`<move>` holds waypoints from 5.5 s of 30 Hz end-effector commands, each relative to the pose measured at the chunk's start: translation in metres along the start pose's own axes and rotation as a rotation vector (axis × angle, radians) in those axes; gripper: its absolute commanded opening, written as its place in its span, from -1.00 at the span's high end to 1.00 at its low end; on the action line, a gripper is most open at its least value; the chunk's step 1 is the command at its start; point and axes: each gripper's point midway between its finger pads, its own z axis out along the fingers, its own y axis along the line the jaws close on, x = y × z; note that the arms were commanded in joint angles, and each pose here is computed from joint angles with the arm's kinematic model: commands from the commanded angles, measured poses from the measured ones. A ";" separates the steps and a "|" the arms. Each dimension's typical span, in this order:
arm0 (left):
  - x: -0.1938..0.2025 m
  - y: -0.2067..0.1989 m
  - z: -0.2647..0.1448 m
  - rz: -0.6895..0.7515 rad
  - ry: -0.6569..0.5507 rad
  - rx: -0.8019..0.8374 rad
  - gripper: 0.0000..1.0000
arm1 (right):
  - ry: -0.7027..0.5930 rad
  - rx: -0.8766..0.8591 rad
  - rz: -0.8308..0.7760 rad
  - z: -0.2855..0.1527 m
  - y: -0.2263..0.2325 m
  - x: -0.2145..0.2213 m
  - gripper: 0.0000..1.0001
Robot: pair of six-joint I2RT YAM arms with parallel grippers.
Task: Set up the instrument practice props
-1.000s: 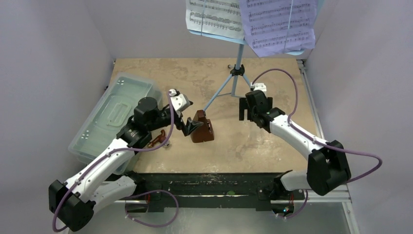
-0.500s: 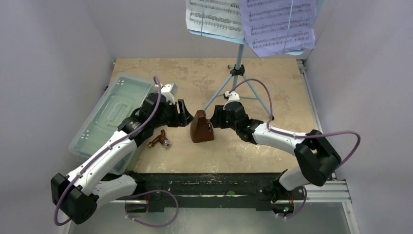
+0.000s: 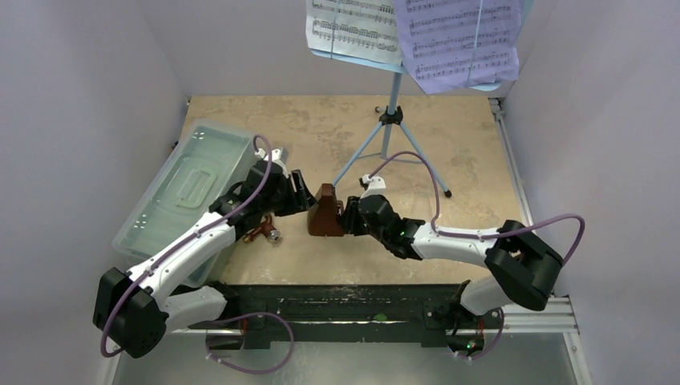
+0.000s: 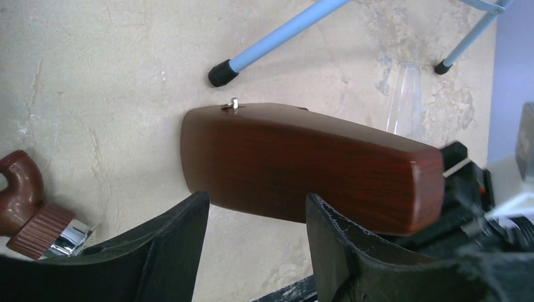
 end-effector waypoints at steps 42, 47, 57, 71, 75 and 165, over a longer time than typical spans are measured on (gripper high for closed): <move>-0.041 -0.056 -0.001 0.197 -0.041 0.179 -0.01 | -0.496 -0.836 -0.759 -0.029 0.027 -0.042 -0.03; -0.036 -0.049 0.005 0.212 -0.016 0.151 0.08 | -0.500 -0.804 -0.744 -0.017 0.019 -0.046 0.02; -0.032 -0.042 0.007 0.229 -0.005 0.123 0.12 | -0.449 -0.812 -0.760 0.001 0.011 -0.034 0.19; -0.026 -0.036 0.011 0.244 0.026 0.108 0.15 | -0.423 -0.805 -0.817 0.013 0.007 -0.027 0.54; -0.021 -0.033 0.014 0.245 0.045 0.101 0.16 | -0.439 -0.841 -0.825 0.005 0.013 -0.031 0.86; -0.004 -0.020 0.013 0.273 0.067 0.090 0.13 | -0.534 -0.781 -0.839 -0.015 0.038 -0.059 0.61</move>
